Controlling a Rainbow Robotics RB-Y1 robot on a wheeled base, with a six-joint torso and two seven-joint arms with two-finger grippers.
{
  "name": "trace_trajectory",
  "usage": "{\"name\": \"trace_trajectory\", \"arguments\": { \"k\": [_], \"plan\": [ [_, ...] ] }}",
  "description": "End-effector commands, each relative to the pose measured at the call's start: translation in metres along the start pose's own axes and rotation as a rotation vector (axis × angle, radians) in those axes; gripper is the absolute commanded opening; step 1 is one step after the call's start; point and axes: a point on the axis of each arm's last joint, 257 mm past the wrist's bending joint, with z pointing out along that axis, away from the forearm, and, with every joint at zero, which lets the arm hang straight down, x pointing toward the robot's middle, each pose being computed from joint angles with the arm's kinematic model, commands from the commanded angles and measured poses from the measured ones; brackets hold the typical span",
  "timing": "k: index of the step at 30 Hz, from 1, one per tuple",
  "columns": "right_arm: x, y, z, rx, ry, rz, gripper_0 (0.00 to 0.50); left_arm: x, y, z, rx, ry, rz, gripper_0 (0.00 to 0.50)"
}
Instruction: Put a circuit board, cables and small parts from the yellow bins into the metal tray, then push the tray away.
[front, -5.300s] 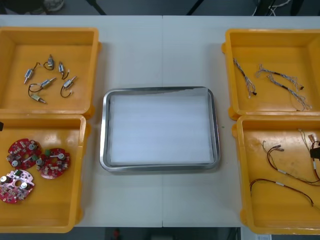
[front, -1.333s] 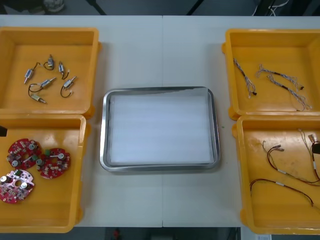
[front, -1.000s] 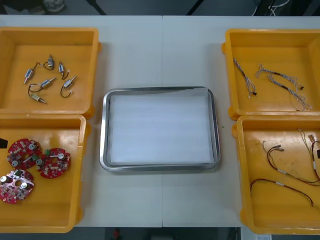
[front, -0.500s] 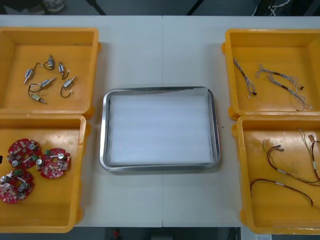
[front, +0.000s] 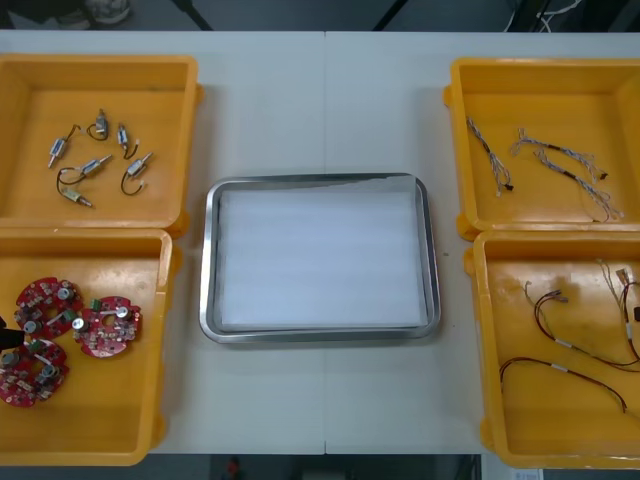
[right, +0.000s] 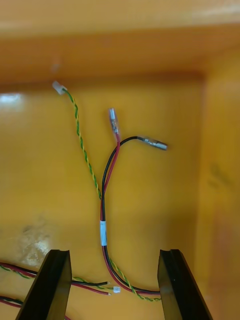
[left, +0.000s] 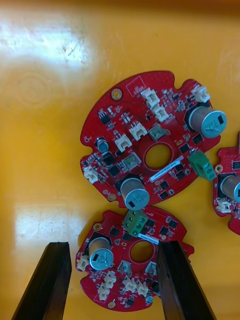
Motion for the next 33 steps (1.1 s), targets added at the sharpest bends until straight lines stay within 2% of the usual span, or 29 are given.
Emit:
{"name": "trace_trajectory", "arguments": {
  "k": [1,5,10,16,27,33],
  "plan": [
    [0.010,-0.009,0.013,0.015,0.017,-0.044,0.500,0.020,0.015,0.001,-0.038,0.043,0.143,0.500],
    [0.014,-0.007,0.024,0.008,0.020,-0.038,0.500,0.025,0.016,0.006,-0.038,0.043,0.144,0.500],
    [0.024,-0.007,0.028,0.009,0.043,-0.041,0.500,0.027,0.019,0.015,-0.039,0.029,0.144,0.500],
    [0.034,-0.005,0.033,0.005,0.062,-0.047,0.500,0.034,0.020,0.019,-0.040,0.043,0.145,0.500],
    [0.045,-0.004,0.039,0.007,0.065,-0.050,0.500,0.034,0.023,0.027,-0.043,0.019,0.152,0.500],
    [0.044,-0.001,0.043,0.004,0.041,-0.051,0.500,0.035,0.024,0.027,-0.045,0.019,0.161,0.500]
  ]
}}
